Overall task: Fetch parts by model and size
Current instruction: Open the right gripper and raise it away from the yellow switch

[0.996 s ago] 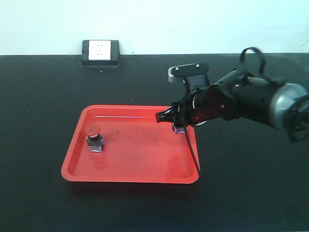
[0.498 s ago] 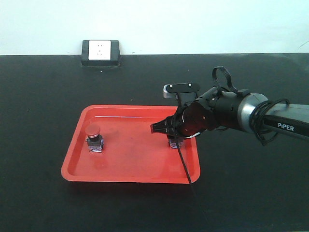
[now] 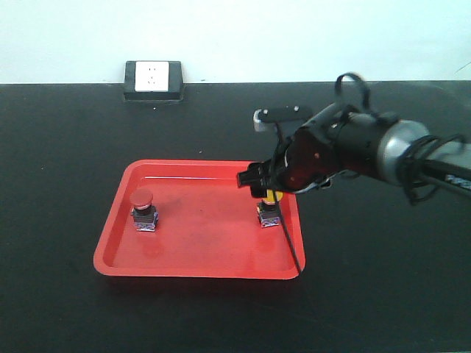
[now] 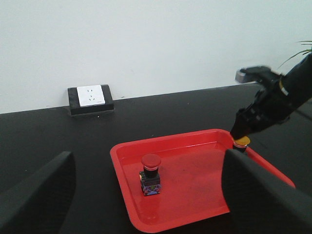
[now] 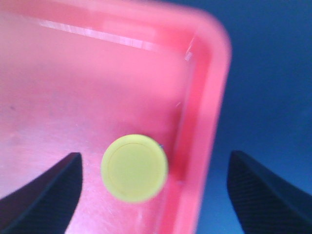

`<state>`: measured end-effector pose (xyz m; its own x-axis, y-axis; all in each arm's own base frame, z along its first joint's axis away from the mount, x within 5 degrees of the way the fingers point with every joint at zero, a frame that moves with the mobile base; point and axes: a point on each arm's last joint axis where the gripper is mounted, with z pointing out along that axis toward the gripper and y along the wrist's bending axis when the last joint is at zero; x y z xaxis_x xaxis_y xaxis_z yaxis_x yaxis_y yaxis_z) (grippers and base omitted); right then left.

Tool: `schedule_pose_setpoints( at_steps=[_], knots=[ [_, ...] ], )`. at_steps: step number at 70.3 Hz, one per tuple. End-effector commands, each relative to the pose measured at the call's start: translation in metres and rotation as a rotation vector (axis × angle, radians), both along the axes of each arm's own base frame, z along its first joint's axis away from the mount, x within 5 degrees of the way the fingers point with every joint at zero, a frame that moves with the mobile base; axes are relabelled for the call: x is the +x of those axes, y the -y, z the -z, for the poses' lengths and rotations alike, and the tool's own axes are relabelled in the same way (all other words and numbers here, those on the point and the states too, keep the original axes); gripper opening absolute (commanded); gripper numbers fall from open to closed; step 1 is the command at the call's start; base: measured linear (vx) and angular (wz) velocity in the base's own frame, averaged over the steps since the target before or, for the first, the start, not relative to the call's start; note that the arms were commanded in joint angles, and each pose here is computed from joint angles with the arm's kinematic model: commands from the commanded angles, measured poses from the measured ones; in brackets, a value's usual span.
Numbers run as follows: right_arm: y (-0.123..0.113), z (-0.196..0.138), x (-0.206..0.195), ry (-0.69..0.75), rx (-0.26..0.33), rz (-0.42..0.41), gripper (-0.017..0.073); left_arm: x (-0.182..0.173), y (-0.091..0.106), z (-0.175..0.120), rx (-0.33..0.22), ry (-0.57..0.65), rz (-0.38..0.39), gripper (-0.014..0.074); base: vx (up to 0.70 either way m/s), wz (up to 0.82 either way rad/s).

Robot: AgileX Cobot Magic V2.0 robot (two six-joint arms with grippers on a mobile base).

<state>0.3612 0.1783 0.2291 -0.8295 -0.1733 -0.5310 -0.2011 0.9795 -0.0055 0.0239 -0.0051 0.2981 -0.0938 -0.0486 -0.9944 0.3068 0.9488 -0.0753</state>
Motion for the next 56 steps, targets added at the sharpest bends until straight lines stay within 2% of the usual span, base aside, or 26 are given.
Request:
schedule_pose_setpoints(
  at_steps=[1, 21, 35, 44, 56],
  knots=[
    [0.008, -0.059, -0.008, 0.166, 0.021, -0.035, 0.0604, 0.0, 0.001, -0.013, -0.031, 0.076, 0.01, 0.0587, 0.0, 0.0],
    [0.036, -0.146, -0.053, 0.383, 0.05, -0.05, 0.0578, 0.0, 0.001, -0.013, -0.031, 0.076, 0.01, 0.0587, 0.0, 0.0],
    [0.056, -0.188, -0.09, 0.468, 0.056, -0.074, 0.0578, 0.0, 0.001, -0.013, -0.031, 0.076, 0.01, 0.0587, 0.0, 0.0],
    [0.07, -0.189, -0.118, 0.518, 0.06, -0.102, 0.0578, 0.0, 0.001, -0.013, -0.031, 0.076, 0.01, 0.0587, 0.0, 0.0],
    [0.09, -0.168, -0.165, 0.619, 0.121, -0.146, 0.0578, 0.0, 0.001, -0.013, -0.032, 0.08, 0.01, 0.0587, 0.0, 0.0]
  ],
)
